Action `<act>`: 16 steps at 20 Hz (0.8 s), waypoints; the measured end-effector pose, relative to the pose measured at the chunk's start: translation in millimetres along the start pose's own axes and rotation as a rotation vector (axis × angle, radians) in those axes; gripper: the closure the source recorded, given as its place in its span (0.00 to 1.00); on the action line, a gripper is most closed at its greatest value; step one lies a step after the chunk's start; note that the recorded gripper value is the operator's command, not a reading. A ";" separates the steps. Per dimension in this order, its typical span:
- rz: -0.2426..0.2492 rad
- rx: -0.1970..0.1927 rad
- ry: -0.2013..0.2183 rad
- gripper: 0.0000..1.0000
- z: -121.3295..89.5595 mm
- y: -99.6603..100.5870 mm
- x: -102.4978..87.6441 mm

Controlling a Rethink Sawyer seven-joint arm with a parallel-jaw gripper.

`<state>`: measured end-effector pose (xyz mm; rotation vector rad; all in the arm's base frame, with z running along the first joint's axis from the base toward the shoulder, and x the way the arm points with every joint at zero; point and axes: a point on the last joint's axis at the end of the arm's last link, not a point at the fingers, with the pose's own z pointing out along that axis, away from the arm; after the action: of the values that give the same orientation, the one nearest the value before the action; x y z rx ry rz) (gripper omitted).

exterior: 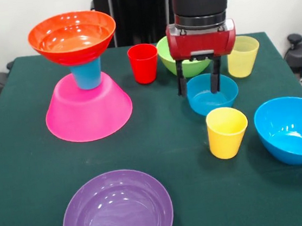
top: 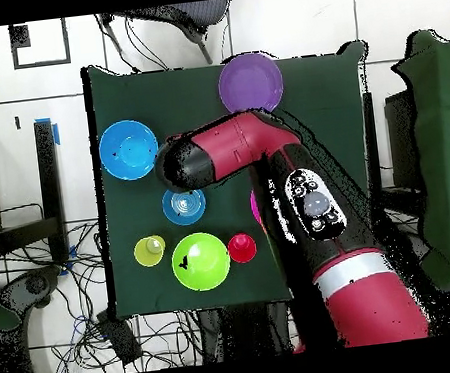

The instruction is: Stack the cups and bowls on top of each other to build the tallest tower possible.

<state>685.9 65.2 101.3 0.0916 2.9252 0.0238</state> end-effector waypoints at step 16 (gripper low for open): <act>0.024 0.053 -0.083 0.00 -16.6 -24.2 -31.8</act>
<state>711.8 38.9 123.7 0.1333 2.8424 -0.0518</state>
